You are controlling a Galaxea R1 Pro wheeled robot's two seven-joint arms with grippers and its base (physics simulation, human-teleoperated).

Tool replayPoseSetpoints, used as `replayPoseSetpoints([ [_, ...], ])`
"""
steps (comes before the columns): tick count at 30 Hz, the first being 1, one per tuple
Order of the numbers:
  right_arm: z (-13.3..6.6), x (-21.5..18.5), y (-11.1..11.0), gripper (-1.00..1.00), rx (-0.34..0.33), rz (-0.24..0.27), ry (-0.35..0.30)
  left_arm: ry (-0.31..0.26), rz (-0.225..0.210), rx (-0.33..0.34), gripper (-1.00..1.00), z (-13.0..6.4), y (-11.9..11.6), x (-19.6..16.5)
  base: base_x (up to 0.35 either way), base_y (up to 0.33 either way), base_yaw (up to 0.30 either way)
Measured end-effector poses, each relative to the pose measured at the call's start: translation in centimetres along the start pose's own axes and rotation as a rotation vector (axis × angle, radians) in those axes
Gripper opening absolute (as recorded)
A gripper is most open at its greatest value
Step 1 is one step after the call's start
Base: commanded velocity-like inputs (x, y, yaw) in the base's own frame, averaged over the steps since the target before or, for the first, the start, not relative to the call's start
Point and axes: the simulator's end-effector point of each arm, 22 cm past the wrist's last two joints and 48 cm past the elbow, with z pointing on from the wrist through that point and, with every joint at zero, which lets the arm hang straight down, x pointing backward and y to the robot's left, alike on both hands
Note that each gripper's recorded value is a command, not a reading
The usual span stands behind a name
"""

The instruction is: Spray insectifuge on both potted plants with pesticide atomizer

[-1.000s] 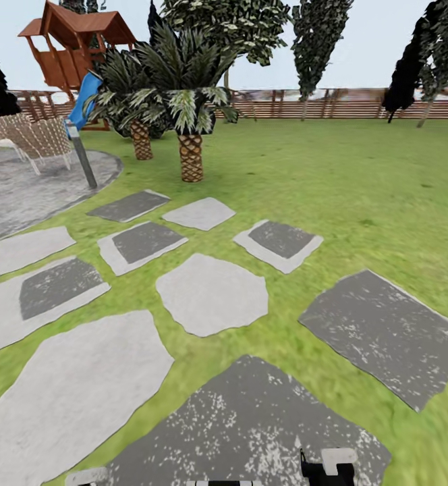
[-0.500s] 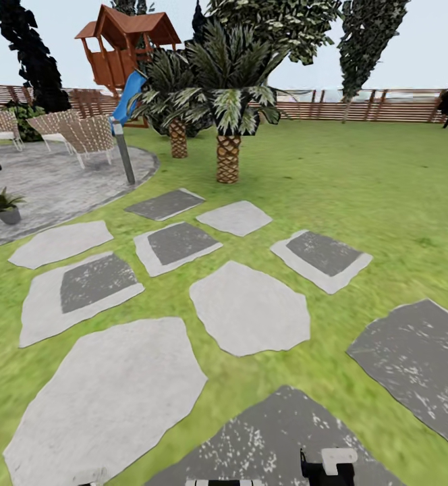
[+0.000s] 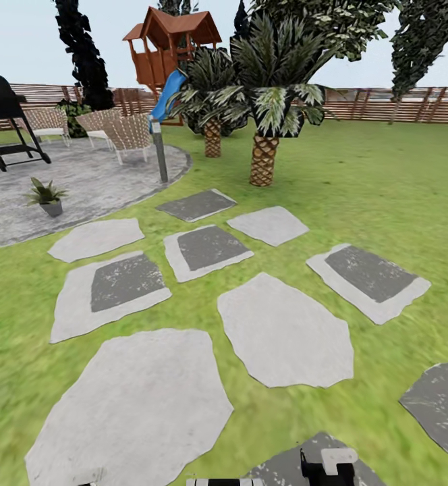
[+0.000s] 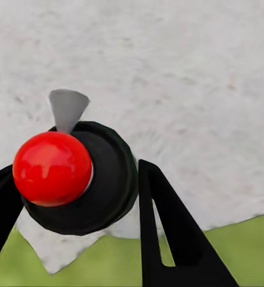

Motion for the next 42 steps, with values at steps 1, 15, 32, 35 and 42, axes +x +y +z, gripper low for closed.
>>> replayPoseSetpoints([
  [1,0.0,0.02,0.0,1.0,0.0,0.0,0.0,0.0,0.0,0.0,-1.0,0.0,0.0,0.02,0.333,0.0,0.282],
  [15,0.02,0.3,0.04,1.0,-0.001,-0.001,0.006,0.007,0.001,-0.001,-1.0,0.04,0.02,0.31,0.334,0.0,0.282],
  [32,0.0,0.71,0.09,1.0,-0.002,-0.002,0.014,0.014,0.002,-0.001,-1.0,0.08,0.05,0.65,0.335,0.0,0.282],
  [35,0.01,0.76,0.1,1.0,-0.002,-0.002,0.016,0.016,0.002,-0.001,-1.0,0.09,0.05,0.72,0.336,0.0,0.282],
  [42,0.02,0.9,0.12,1.0,-0.002,-0.002,0.019,0.019,0.003,-0.002,-1.0,0.1,0.06,0.86,0.336,0.0,0.282],
])
